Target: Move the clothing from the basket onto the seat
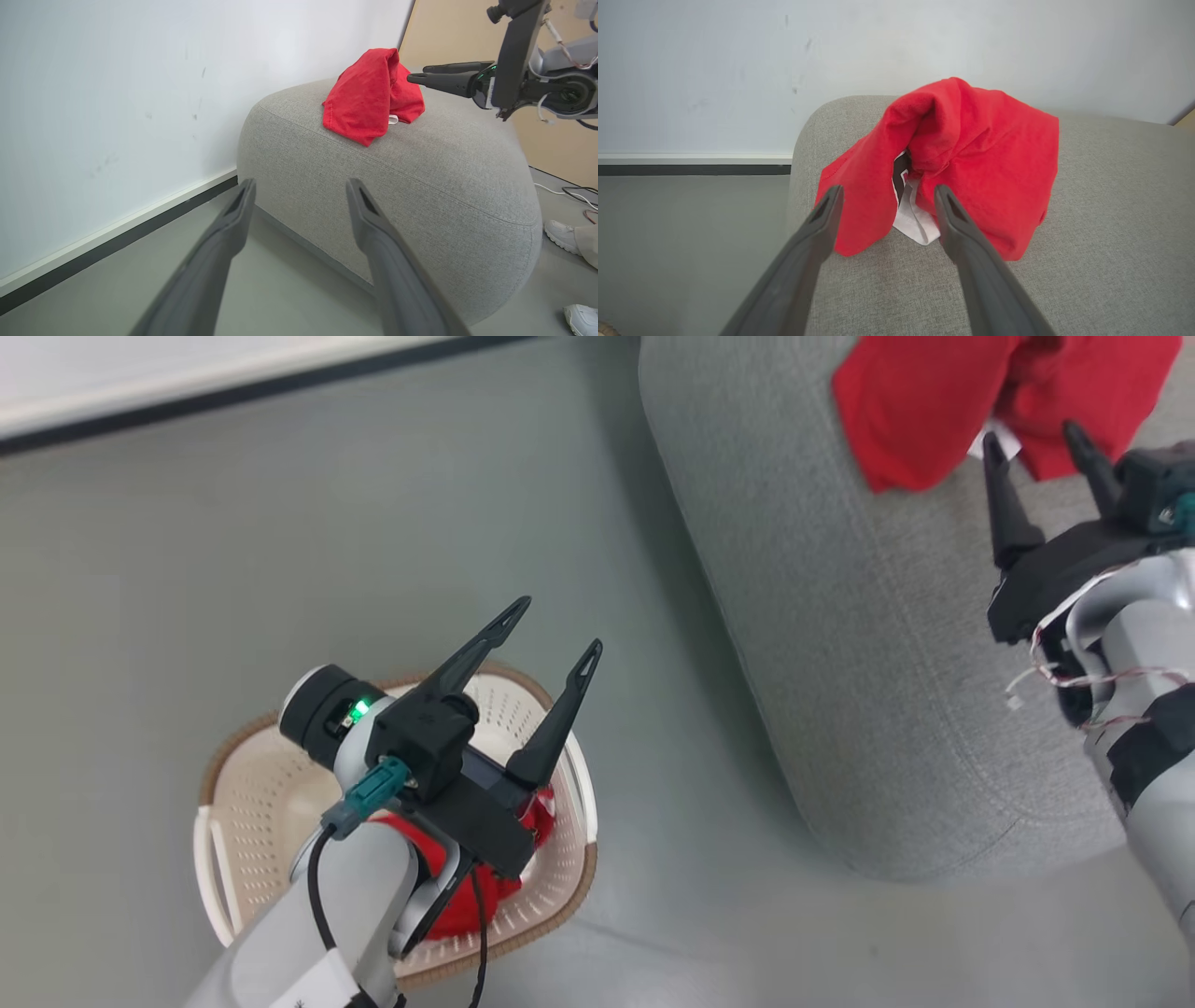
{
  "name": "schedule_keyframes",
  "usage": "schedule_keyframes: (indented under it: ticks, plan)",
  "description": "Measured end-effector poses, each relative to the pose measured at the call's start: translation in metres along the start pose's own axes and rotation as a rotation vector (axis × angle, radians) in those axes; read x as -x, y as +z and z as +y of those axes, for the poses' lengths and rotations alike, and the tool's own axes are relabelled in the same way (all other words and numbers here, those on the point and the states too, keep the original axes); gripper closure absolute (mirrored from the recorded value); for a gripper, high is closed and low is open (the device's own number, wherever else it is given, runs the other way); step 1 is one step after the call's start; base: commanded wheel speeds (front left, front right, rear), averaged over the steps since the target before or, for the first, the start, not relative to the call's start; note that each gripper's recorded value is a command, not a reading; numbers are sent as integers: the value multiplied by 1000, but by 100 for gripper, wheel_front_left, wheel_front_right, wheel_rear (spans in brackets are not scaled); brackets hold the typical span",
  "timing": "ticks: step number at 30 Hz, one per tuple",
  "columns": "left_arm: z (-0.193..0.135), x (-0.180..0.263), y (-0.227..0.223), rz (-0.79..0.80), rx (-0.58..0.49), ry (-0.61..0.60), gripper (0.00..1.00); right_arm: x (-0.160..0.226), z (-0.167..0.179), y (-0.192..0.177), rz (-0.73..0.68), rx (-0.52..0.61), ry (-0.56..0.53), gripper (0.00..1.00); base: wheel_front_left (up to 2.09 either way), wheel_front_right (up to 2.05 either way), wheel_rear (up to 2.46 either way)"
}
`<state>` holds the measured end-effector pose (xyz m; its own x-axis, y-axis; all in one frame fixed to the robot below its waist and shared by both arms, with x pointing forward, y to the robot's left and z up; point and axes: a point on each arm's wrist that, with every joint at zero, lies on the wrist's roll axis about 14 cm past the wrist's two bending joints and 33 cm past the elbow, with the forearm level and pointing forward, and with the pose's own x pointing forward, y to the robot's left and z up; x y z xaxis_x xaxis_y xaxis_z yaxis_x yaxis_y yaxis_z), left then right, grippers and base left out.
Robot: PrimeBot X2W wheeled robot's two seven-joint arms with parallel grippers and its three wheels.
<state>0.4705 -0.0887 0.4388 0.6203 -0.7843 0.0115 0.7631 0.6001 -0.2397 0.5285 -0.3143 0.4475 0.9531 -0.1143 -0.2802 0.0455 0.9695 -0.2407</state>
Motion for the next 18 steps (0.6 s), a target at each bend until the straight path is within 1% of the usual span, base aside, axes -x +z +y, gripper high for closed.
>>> schedule_keyframes:
  ticks: [5, 11, 13, 14, 18]
  plan:
    - [5, 11, 16, -16, -14, 60, 0, 15, 14, 22, -67, -39, 28, 0, 0, 0, 0]
    - [21, 37, 29, -25, -9, 182, 0, 31, 42, 53, -162, -84, 90, 0, 0, 0, 0]
    - [27, 49, 32, -24, -13, 224, 0, 39, 51, 59, -184, -89, 111, 0, 0, 0, 0]
    - [32, 62, 35, -23, -17, 267, 0, 47, 61, 64, -204, -97, 135, 0, 0, 0, 0]
    - [45, 95, 37, -20, -6, 367, 0, 63, 83, 72, -239, -128, 183, 0, 0, 0, 0]
